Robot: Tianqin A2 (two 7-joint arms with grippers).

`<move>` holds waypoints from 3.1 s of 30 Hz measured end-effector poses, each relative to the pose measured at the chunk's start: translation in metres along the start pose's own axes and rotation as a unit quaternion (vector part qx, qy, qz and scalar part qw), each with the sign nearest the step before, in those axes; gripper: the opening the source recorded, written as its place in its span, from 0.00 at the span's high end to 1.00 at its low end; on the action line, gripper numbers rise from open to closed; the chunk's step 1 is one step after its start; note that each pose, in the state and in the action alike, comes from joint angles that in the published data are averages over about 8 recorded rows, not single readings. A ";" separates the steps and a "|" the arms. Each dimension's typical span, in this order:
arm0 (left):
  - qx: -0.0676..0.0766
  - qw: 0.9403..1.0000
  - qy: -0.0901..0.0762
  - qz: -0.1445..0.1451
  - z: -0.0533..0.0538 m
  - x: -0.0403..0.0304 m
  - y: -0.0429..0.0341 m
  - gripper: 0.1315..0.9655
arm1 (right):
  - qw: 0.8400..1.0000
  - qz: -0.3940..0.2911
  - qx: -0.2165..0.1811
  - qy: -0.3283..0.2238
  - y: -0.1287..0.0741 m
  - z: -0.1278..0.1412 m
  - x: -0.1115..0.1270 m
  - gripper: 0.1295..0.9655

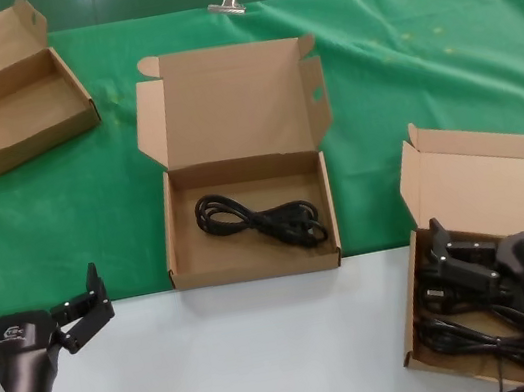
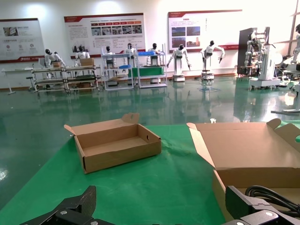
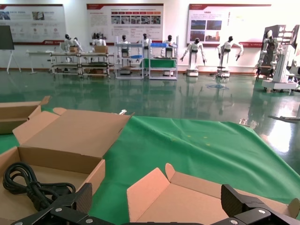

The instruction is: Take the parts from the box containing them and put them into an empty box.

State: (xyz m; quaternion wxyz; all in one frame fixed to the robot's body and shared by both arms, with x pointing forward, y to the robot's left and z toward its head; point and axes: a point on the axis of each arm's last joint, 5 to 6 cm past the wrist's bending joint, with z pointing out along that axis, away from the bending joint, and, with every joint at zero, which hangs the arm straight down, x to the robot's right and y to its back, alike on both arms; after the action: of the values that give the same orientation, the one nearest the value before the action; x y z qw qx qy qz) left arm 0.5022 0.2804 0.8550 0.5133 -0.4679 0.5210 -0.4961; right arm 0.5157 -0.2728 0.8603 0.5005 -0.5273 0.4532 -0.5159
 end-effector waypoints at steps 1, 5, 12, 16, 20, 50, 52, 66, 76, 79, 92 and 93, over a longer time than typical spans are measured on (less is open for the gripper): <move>0.000 1.000 0.000 0.000 0.000 0.0000 0.0000 0.00 | 1.000 0.000 0.000 0.000 0.000 0.000 0.000 0.00; 0.000 1.000 0.000 0.000 0.000 0.0000 0.0000 0.00 | 1.000 0.000 0.000 0.000 0.000 0.000 0.000 0.00; 0.000 1.000 0.000 0.000 0.000 0.0000 0.0000 0.00 | 1.000 0.000 0.000 0.000 0.000 0.000 0.000 0.00; 0.000 1.000 0.000 0.000 0.000 0.0000 0.0000 0.00 | 1.000 0.000 0.000 0.000 0.000 0.000 0.000 0.00; 0.000 1.000 0.000 0.000 0.000 0.0000 0.0000 0.00 | 1.000 0.000 0.000 0.000 0.000 0.000 0.000 0.00; 0.000 1.000 0.000 0.000 0.000 0.0000 0.0000 0.00 | 1.000 0.000 0.000 0.000 0.000 0.000 0.000 0.00; 0.000 1.000 0.000 0.000 0.000 0.0000 0.0000 0.00 | 1.000 0.000 0.000 0.000 0.000 0.000 0.000 0.00; 0.000 1.000 0.000 0.000 0.000 0.0000 0.0000 0.00 | 1.000 0.000 0.000 0.000 0.000 0.000 0.000 0.00; 0.000 1.000 0.000 0.000 0.000 0.0000 0.0000 0.00 | 1.000 0.000 0.000 0.000 0.000 0.000 0.000 0.00; 0.000 1.000 0.000 0.000 0.000 0.0000 0.0000 0.00 | 1.000 0.000 0.000 0.000 0.000 0.000 0.000 0.00; 0.000 1.000 0.000 0.000 0.000 0.0000 0.0000 0.00 | 1.000 0.000 0.000 0.000 0.000 0.000 0.000 0.00; 0.000 1.000 0.000 0.000 0.000 0.0000 0.0000 0.00 | 1.000 0.000 0.000 0.000 0.000 0.000 0.000 0.00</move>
State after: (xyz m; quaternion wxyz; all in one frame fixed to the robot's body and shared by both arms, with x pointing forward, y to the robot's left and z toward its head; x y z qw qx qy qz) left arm 0.5022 0.2804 0.8550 0.5133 -0.4679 0.5210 -0.4961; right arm 0.5157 -0.2728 0.8603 0.5005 -0.5273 0.4532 -0.5159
